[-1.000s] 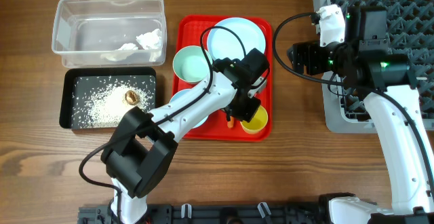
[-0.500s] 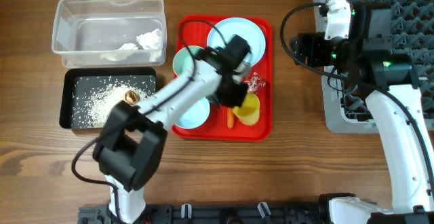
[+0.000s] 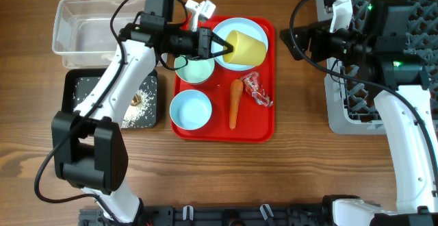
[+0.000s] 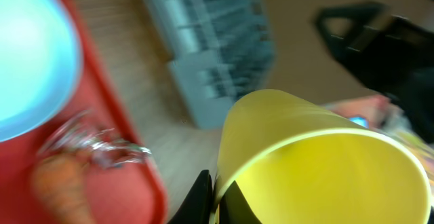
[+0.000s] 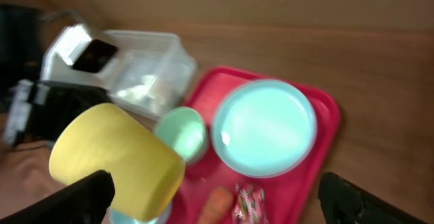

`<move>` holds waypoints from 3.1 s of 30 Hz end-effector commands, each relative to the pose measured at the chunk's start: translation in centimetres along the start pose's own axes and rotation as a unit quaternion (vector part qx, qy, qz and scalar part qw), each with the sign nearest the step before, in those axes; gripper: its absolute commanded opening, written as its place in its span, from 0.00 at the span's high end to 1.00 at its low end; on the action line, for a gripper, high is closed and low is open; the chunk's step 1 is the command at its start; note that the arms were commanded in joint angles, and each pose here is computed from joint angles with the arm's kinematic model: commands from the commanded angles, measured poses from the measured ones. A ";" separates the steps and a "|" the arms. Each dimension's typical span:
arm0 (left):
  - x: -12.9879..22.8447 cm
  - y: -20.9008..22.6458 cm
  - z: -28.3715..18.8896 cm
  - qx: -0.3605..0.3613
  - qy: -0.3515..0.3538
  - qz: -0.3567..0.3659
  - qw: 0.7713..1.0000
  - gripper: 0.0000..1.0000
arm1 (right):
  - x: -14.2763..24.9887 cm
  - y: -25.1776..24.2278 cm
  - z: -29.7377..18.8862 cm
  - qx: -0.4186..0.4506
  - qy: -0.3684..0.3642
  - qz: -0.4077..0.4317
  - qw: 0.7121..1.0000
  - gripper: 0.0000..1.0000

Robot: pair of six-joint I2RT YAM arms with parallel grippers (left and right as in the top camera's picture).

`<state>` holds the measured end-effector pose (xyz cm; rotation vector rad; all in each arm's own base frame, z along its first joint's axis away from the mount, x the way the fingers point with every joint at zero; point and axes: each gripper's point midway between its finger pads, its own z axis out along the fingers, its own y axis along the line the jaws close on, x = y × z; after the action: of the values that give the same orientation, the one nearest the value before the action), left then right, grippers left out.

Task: Sort waste into correct bins and load items into the dishwasher rack
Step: 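Bring the right gripper to the yellow cup and grasp it from the left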

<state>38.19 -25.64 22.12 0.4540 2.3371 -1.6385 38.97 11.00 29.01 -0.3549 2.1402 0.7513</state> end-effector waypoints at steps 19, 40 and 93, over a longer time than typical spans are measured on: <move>-1.6 -5.2 -4.3 0.153 -0.019 0.121 0.981 0.96 | 0.2 8.0 -0.3 -0.444 -0.036 -0.076 0.892 0.00; -1.4 -5.7 -3.3 0.152 -0.013 0.136 0.979 0.96 | 2.0 11.4 4.4 -0.405 0.016 -0.086 0.910 0.10; -3.7 6.0 -5.3 -0.156 -0.095 0.011 0.983 0.64 | 6.0 -0.7 9.0 -0.015 0.119 0.022 0.992 0.40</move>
<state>43.25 -20.00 19.99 0.2813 2.3639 -1.3085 39.52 18.66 21.38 -0.5695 2.2563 1.0216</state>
